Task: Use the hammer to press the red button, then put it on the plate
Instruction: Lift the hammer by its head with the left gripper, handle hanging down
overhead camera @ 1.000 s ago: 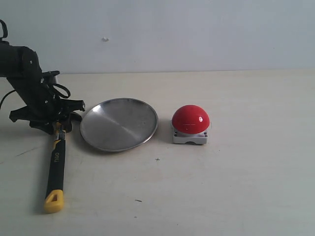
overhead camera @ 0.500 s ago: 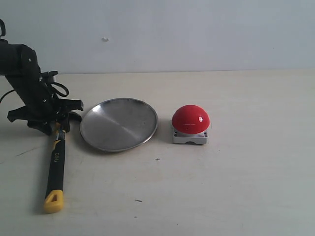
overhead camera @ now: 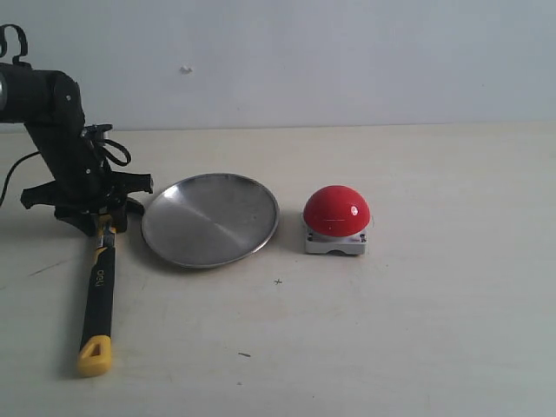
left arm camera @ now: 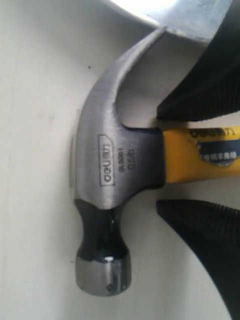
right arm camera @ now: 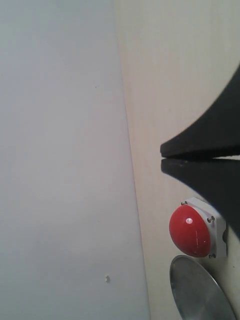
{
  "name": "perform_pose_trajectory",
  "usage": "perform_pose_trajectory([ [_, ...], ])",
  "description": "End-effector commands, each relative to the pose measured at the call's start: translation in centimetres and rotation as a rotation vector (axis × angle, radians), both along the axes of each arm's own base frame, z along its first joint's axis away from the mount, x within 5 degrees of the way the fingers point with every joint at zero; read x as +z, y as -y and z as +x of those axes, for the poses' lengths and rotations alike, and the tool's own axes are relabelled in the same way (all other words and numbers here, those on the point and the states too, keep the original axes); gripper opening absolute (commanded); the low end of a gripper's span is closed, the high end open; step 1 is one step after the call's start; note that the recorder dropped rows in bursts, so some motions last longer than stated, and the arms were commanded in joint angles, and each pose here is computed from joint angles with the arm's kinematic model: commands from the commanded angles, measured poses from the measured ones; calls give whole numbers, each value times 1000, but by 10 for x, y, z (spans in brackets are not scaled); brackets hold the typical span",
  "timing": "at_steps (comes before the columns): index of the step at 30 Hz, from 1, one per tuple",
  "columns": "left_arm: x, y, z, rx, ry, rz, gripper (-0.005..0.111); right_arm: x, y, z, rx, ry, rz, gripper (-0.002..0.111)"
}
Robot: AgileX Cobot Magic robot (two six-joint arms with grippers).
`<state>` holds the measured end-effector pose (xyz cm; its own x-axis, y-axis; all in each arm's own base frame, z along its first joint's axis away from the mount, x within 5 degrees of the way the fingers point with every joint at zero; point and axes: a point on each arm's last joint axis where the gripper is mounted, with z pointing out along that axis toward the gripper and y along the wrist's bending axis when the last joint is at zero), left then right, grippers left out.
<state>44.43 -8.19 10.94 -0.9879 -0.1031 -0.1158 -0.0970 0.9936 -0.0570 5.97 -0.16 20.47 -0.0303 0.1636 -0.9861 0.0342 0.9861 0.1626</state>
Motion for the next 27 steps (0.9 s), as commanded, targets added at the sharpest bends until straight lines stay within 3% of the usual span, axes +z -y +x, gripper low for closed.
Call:
perform_pose_trajectory([
  [1, -14, 3, 1, 6, -25, 0, 48, -1, 0, 0, -3, 9, -6, 0],
  [5, -11, 3, 0, 2, -49, 4, 38, -1, 0, 0, -3, 9, -6, 0],
  [10, -8, 2, 0, -37, -54, 29, 0, -1, 0, 0, -3, 9, -6, 0],
  [16, -4, 1, 1, -41, -41, 28, 0, -1, 0, 0, -3, 9, -6, 0],
  [27, 50, -1, -6, -104, 15, 5, 0, -1, 0, 0, -3, 9, -6, 0],
])
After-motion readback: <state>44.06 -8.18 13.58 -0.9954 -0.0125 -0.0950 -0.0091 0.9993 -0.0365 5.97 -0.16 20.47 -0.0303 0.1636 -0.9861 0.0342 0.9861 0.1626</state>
